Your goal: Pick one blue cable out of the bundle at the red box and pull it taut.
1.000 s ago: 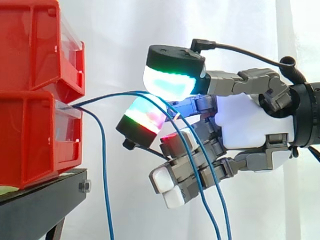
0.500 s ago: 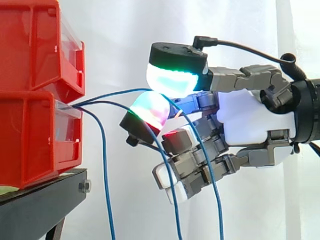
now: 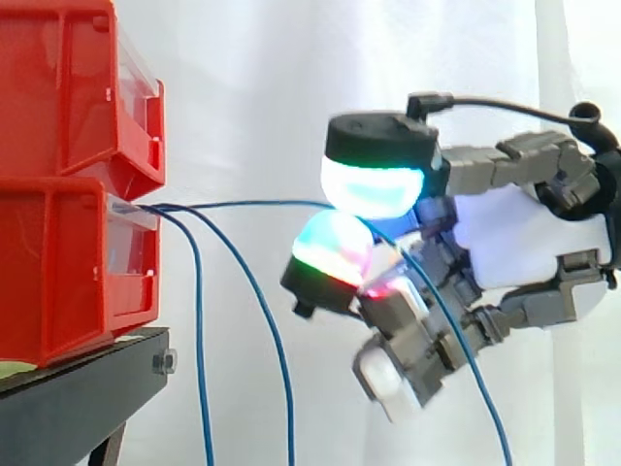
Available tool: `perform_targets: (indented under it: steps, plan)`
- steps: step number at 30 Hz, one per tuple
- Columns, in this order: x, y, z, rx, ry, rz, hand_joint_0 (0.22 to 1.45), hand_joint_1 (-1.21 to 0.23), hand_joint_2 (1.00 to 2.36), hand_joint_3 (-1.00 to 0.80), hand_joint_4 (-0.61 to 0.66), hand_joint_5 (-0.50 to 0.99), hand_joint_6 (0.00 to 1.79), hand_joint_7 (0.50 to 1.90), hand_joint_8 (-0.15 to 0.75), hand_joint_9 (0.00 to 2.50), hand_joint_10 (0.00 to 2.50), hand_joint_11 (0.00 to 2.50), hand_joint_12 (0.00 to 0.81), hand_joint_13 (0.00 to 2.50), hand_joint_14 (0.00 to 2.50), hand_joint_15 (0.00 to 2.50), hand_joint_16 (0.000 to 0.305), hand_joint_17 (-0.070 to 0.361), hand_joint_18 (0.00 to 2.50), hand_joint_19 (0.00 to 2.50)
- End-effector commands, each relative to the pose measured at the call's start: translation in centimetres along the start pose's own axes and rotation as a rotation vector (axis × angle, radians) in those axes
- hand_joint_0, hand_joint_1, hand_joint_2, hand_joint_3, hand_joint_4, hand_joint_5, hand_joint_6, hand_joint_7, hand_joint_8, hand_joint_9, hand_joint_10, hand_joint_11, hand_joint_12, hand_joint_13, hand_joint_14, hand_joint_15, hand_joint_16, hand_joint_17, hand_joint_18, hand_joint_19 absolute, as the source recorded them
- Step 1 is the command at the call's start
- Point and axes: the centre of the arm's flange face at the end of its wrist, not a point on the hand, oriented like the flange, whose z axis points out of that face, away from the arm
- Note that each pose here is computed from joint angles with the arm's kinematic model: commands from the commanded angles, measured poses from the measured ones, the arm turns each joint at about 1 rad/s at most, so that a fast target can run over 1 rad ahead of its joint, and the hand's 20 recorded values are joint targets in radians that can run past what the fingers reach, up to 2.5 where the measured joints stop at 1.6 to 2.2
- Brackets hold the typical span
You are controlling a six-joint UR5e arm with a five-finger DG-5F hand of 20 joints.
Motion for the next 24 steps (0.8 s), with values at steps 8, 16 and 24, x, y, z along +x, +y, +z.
perform_targets:
  steps: [8, 16, 24]
  plan:
    - [-0.6, -3.0, -1.4, 0.129, 0.006, -0.031, 0.63, -0.78, 1.03, 0.02, -0.13, -0.15, 0.94, 1.13, 0.287, 0.95, 0.02, 1.02, 0.378, 0.79, 0.02, 0.57, 0.048, 0.108, 0.67, 0.37]
    - [-0.4, -4.0, -1.2, 0.096, 0.0, 0.002, 0.65, -0.78, 1.03, 0.06, -0.19, -0.16, 0.95, 1.18, 0.291, 0.96, 0.02, 1.01, 0.376, 0.79, 0.02, 0.57, 0.048, 0.107, 0.68, 0.38]
    - [-0.3, -3.5, -0.5, 0.037, -0.008, 0.012, 0.66, -0.78, 1.03, 0.04, -0.2, -0.17, 0.97, 1.15, 0.292, 0.96, 0.02, 1.01, 0.376, 0.79, 0.02, 0.57, 0.047, 0.107, 0.68, 0.37]
